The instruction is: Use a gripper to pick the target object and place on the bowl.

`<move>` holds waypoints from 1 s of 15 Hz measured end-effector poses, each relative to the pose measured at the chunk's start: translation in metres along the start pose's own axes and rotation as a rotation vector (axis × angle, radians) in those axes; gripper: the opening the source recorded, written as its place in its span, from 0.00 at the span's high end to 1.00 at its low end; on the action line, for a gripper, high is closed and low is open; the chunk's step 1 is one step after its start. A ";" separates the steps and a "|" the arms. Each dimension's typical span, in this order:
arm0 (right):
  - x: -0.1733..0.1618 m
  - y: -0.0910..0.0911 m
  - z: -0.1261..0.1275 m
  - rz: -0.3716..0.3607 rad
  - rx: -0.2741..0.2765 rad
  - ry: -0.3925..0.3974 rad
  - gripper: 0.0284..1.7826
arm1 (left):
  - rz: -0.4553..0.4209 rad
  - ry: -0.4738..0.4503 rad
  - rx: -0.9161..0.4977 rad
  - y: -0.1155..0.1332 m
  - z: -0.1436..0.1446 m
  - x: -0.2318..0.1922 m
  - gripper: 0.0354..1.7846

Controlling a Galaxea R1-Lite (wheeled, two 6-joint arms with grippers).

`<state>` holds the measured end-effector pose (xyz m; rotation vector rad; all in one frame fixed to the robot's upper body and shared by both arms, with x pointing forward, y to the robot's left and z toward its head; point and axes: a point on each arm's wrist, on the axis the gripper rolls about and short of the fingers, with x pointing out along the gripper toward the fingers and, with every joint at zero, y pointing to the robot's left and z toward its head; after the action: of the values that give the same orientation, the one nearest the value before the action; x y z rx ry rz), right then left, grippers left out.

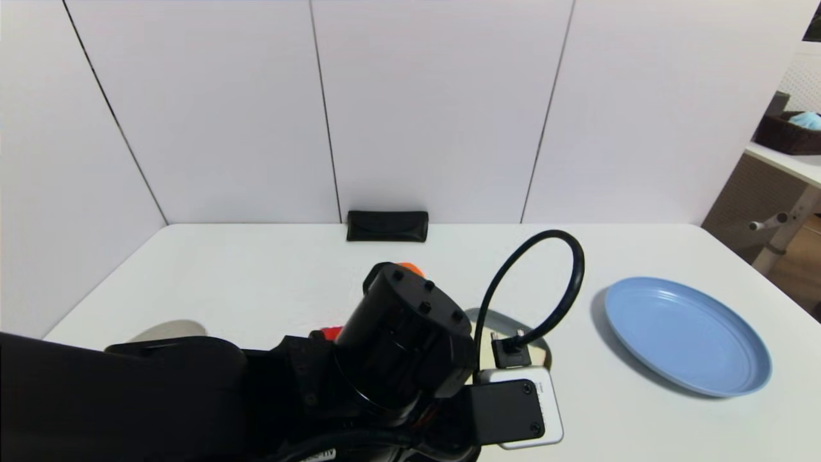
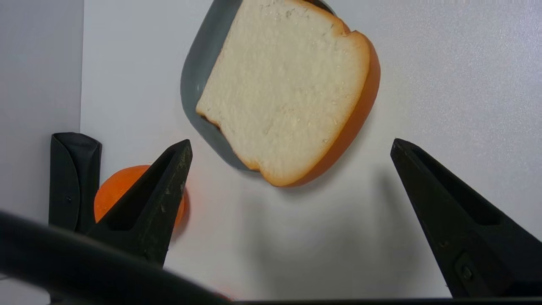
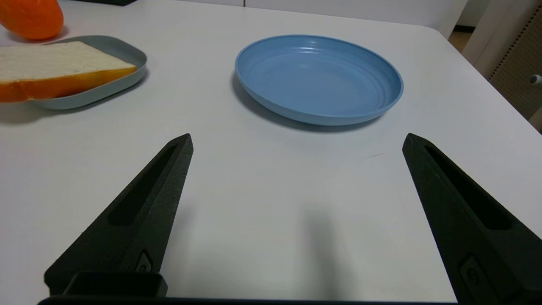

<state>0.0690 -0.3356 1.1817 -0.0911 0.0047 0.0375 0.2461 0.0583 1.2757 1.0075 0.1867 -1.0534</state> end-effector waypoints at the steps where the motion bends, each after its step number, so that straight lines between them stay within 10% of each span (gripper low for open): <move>1: 0.000 0.000 0.000 0.000 0.000 0.000 0.04 | -0.001 -0.007 0.002 -0.002 0.001 0.004 0.06; 15: 0.000 0.000 0.000 0.000 0.000 0.000 0.04 | -0.036 0.019 0.012 -0.018 -0.002 0.037 0.06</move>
<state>0.0690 -0.3356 1.1817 -0.0911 0.0047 0.0379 0.2517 0.0340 1.2424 1.0288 0.2151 -1.0789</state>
